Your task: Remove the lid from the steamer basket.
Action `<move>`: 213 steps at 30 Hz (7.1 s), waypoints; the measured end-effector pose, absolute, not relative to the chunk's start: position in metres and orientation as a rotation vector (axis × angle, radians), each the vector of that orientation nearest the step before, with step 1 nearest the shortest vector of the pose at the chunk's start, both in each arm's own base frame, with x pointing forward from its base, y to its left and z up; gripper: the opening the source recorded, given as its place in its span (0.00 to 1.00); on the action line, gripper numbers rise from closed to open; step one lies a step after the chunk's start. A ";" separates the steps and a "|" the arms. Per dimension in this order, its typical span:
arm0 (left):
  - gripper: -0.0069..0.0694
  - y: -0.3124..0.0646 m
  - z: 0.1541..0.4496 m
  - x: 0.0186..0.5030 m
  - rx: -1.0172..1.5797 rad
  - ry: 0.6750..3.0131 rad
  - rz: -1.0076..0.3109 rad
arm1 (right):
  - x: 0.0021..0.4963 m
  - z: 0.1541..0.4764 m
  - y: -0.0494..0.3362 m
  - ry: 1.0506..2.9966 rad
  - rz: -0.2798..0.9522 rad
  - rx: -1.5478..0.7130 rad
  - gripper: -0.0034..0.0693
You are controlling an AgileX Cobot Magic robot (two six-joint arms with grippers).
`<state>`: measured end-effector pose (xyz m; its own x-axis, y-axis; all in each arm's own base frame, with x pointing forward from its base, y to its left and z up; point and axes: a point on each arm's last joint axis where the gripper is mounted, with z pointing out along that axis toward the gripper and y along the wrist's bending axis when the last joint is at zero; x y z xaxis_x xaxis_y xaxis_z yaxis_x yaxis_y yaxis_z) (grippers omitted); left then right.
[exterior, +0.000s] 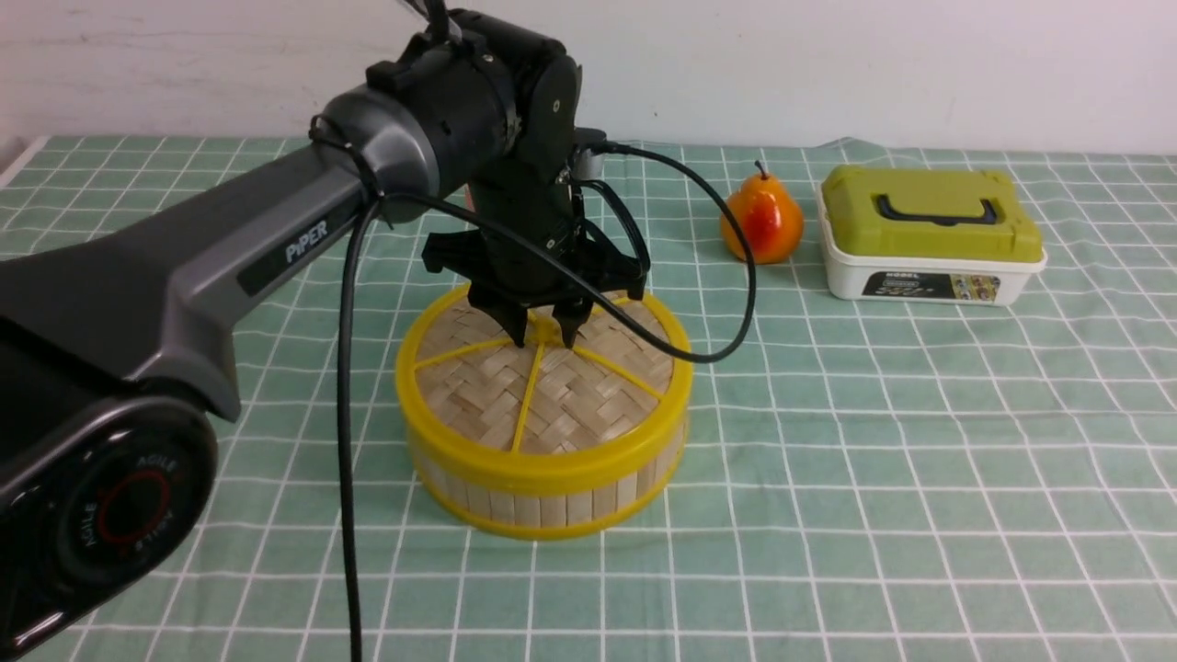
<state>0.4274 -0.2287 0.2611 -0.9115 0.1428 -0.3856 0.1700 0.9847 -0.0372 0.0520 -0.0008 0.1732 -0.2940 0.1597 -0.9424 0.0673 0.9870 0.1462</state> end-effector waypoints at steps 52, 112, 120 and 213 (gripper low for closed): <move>0.23 0.000 0.250 0.357 -0.327 2.860 0.178 | 0.052 0.173 -0.001 1.870 0.091 0.164 0.38; 0.07 -0.008 0.290 0.032 -0.172 1.409 -0.495 | 0.052 0.173 -0.001 1.872 0.091 0.165 0.38; 0.07 -0.014 0.275 0.054 -0.265 1.581 -0.579 | 0.052 0.173 -0.001 1.870 0.091 0.164 0.38; 0.13 -0.004 0.169 0.052 -0.237 1.893 -0.300 | 0.052 0.173 -0.001 1.870 0.091 0.164 0.38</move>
